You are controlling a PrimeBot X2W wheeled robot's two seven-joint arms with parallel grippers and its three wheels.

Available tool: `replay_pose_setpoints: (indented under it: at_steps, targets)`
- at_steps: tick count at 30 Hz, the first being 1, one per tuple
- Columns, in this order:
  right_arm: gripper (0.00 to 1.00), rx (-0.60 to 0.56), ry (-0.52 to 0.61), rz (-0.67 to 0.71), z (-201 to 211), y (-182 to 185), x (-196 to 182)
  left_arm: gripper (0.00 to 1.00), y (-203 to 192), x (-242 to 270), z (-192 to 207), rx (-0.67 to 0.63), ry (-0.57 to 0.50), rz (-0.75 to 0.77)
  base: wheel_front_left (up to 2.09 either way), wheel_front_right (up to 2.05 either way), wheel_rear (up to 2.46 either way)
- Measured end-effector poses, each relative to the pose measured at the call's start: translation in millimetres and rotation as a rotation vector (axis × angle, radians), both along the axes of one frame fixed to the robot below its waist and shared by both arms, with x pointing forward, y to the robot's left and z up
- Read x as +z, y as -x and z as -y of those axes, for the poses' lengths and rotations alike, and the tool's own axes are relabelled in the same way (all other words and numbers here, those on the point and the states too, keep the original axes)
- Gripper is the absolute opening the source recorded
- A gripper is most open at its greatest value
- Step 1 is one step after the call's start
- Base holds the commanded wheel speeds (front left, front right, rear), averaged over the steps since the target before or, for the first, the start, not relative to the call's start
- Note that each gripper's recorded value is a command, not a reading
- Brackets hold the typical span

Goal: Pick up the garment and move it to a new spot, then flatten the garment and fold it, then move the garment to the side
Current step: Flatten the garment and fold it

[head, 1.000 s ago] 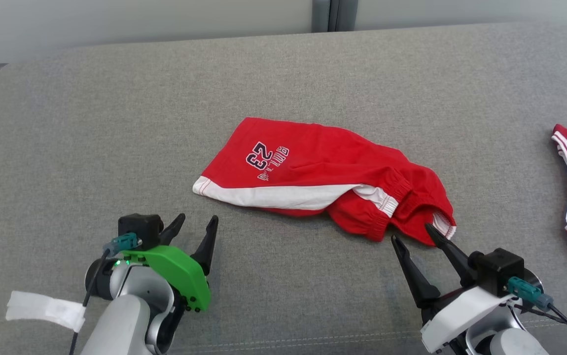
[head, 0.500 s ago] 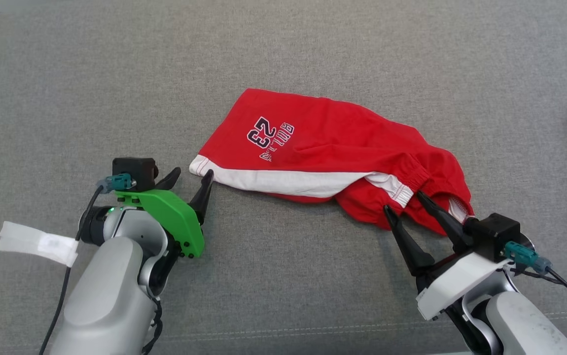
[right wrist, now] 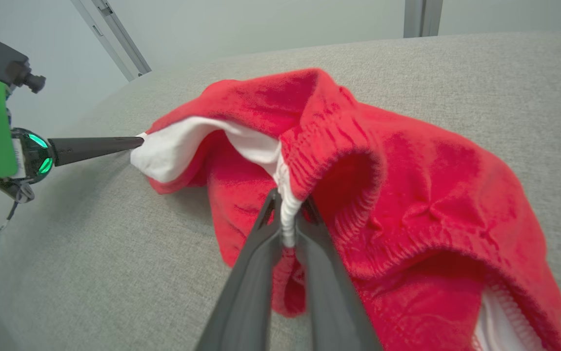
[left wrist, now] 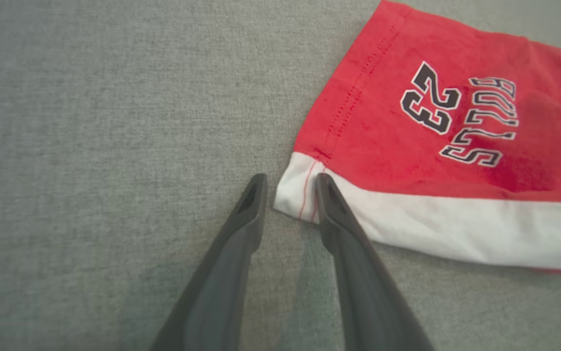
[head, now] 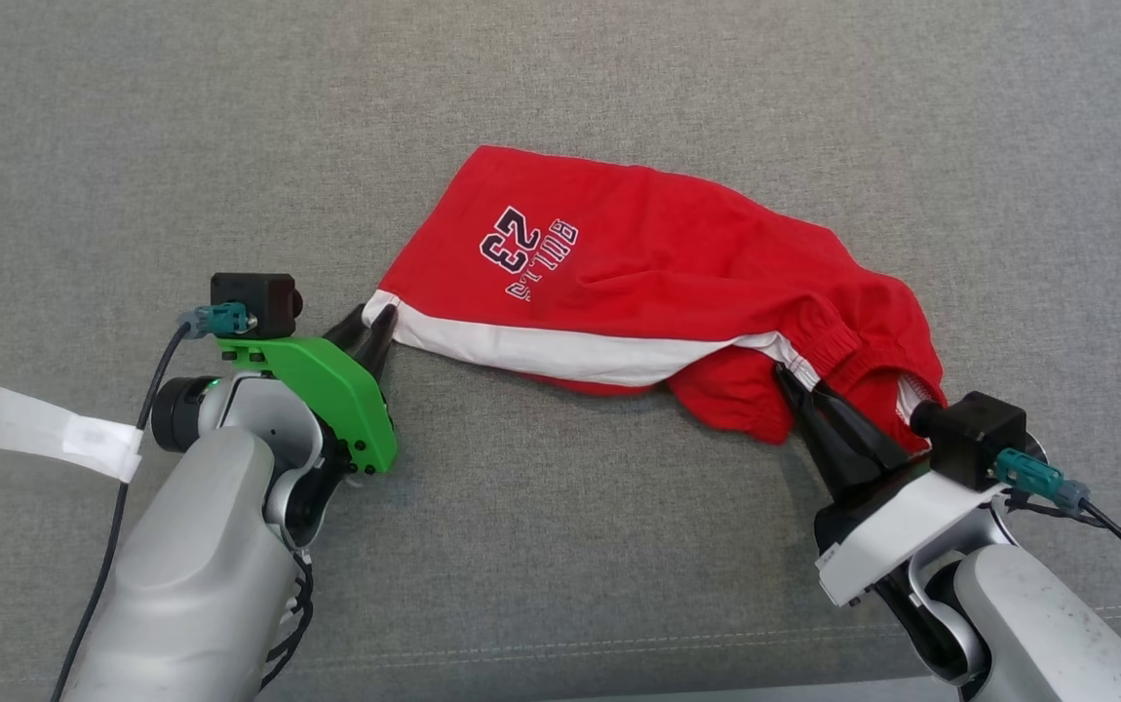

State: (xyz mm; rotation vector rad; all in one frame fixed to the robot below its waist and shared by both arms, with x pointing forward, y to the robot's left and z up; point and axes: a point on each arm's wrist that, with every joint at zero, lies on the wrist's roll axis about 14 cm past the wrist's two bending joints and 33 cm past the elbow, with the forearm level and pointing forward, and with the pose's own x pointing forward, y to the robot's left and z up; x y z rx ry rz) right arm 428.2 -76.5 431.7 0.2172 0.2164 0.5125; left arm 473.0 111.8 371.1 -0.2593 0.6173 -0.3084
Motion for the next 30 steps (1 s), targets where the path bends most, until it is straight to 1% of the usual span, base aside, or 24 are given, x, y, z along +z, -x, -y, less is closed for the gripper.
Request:
replay_pose_setpoints:
  at_steps: [3,8,13,17,21,25,30]
  targets:
    - [0.0,-0.003,-0.006,0.001,2,0,0,0.0,0,-2,5,-0.015,0.002,0.002,0.0,0.0,0.0]
    - [0.0,-0.011,-0.026,0.02,6,-2,10,0.0,-7,8,3,-0.012,0.003,0.056,0.0,0.0,0.0]
    - [0.0,-0.004,-0.082,0.051,8,-1,37,0.0,-22,41,-1,0.004,0.02,0.18,0.0,0.0,0.0]
    - [0.0,0.006,-0.117,0.098,15,0,67,0.0,-35,79,-6,0.016,0.024,0.297,0.0,0.0,0.0]
    - [0.0,0.0,-0.162,0.177,25,-3,107,0.0,-44,125,-7,0.012,0.015,0.422,0.0,0.0,0.0]
    - [0.0,-0.02,-0.19,0.282,41,-8,152,0.0,-47,178,-4,0.008,0.013,0.554,0.0,0.0,0.0]
    - [0.0,-0.039,-0.186,0.432,59,-15,210,0.0,-39,242,3,0.003,0.003,0.721,0.0,0.0,0.0]
